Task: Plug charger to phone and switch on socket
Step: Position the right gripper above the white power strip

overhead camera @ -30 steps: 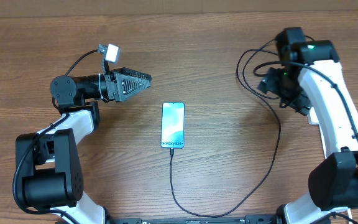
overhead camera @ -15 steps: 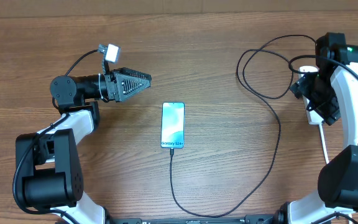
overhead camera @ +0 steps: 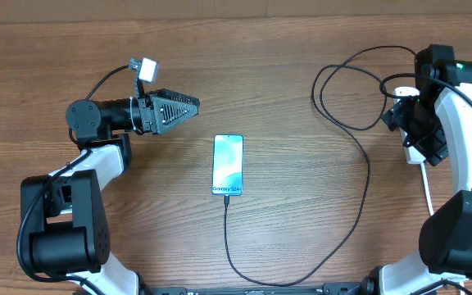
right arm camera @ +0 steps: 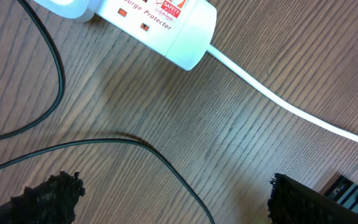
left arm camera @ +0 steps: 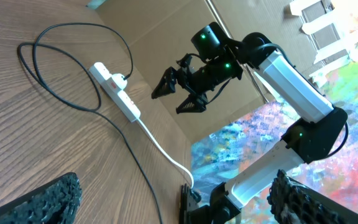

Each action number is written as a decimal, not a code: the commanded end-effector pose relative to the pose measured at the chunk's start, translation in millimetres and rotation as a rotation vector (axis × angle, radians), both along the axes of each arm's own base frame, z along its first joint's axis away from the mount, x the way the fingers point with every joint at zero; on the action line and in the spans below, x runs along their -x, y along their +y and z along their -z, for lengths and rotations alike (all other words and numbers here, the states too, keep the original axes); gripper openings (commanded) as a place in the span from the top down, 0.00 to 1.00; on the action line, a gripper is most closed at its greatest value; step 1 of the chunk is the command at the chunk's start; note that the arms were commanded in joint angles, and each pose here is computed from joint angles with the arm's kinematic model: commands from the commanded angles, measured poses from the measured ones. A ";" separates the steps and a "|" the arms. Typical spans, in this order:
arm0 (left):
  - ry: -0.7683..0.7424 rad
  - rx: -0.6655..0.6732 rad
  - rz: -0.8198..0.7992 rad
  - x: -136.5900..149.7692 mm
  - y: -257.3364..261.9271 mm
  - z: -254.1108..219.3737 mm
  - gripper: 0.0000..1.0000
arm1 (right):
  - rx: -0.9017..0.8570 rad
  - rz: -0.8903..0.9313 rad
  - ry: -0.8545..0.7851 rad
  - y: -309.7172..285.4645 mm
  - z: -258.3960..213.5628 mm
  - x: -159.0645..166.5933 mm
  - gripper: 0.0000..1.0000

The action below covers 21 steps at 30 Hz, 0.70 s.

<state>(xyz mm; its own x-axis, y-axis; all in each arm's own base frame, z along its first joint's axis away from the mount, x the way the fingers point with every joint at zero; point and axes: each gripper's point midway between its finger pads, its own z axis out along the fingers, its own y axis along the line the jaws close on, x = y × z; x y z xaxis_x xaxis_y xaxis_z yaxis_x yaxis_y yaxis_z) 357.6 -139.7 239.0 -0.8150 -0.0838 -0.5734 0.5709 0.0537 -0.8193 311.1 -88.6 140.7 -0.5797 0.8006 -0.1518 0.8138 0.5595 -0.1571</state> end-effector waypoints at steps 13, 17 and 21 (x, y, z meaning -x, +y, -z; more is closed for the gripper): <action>-0.057 -0.014 0.016 5.4 -0.6 -7.4 0.00 | 0.037 0.008 -0.021 -5.7 -5.6 0.1 0.00; -0.056 -0.014 0.016 5.3 -0.6 -7.4 0.01 | 0.037 0.008 -0.021 -5.7 -5.6 0.0 0.00; -0.057 -0.014 0.016 5.4 -0.6 -7.4 0.00 | 0.037 0.008 -0.024 -6.0 -5.7 -0.7 0.00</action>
